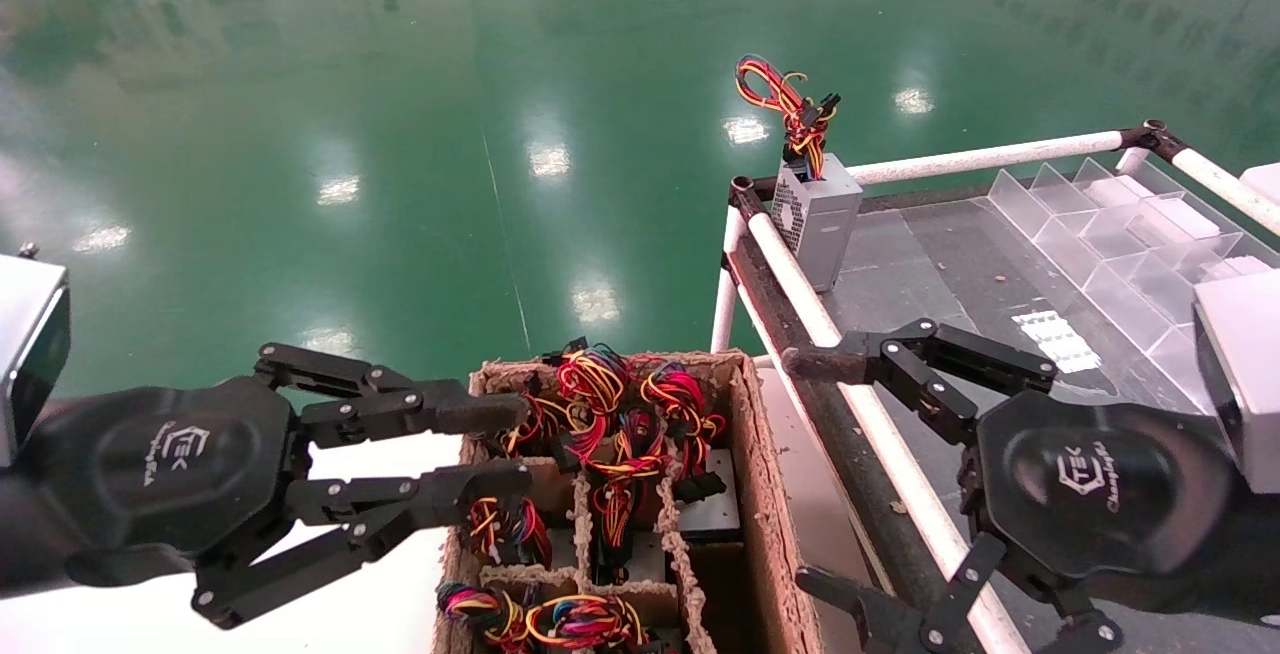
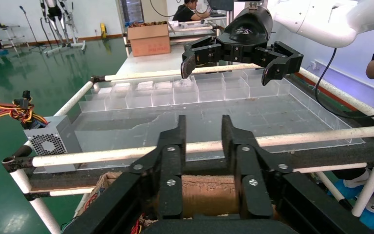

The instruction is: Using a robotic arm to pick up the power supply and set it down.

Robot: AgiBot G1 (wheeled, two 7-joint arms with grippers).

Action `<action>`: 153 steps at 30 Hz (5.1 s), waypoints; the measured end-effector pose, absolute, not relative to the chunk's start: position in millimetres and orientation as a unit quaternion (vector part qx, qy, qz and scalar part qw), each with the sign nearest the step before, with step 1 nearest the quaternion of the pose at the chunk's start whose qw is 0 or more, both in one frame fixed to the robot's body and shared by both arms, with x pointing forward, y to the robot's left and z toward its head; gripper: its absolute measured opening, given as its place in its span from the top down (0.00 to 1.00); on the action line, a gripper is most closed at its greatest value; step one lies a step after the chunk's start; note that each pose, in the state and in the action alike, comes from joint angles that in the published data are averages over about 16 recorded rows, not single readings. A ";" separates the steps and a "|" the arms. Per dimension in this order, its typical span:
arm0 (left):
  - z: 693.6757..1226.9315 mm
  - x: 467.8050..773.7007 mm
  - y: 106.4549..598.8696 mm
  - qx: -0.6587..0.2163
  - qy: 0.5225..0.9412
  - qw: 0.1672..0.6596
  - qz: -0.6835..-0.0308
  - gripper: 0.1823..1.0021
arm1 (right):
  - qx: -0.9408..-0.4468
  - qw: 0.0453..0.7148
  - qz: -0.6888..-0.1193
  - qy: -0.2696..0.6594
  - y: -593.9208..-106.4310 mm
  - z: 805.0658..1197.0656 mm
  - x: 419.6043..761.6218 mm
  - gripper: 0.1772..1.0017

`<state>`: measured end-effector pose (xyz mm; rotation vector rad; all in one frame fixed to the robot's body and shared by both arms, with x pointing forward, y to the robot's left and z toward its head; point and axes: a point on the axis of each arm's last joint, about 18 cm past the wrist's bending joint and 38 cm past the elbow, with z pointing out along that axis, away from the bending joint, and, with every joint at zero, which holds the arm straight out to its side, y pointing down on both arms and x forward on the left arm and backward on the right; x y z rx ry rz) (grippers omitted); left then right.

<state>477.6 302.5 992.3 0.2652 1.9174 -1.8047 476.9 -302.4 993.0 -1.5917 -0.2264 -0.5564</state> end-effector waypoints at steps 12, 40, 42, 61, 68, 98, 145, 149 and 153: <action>992.2 477.6 302.5 0.097 0.702 0.245 -0.661 0.91 | -0.703 0.659 -0.246 -0.100 -302.4 993.0 476.9 0.00; 992.3 477.6 302.5 0.097 0.702 0.245 -0.661 0.78 | -0.723 0.630 -0.281 -0.033 -292.9 995.3 533.8 0.00; 992.3 477.6 302.5 0.097 0.702 0.245 -0.661 0.73 | -0.727 0.626 -0.281 -0.019 -289.3 996.0 547.8 0.00; 992.3 477.7 302.5 0.097 0.702 0.245 -0.661 0.22 | -0.791 0.546 -0.276 0.031 -235.7 979.8 660.6 0.00; 992.3 477.7 302.5 0.097 0.702 0.245 -0.661 0.09 | -0.800 0.531 -0.277 0.030 -222.2 968.4 678.8 0.00; 992.3 477.7 302.5 0.097 0.702 0.245 -0.661 0.00 | -0.800 0.529 -0.278 0.048 -229.6 952.3 692.3 0.47; 992.3 477.7 302.5 0.097 0.702 0.245 -0.661 0.00 | -0.698 0.633 -0.331 0.038 -273.2 1027.1 671.7 0.98; 992.3 477.7 302.5 0.097 0.702 0.245 -0.661 0.00 | -0.678 0.648 -0.346 0.032 -284.9 1056.8 662.9 0.98; 992.3 477.7 302.5 0.097 0.702 0.245 -0.661 0.00 | -0.660 0.658 -0.361 0.028 -297.9 1084.9 652.8 0.98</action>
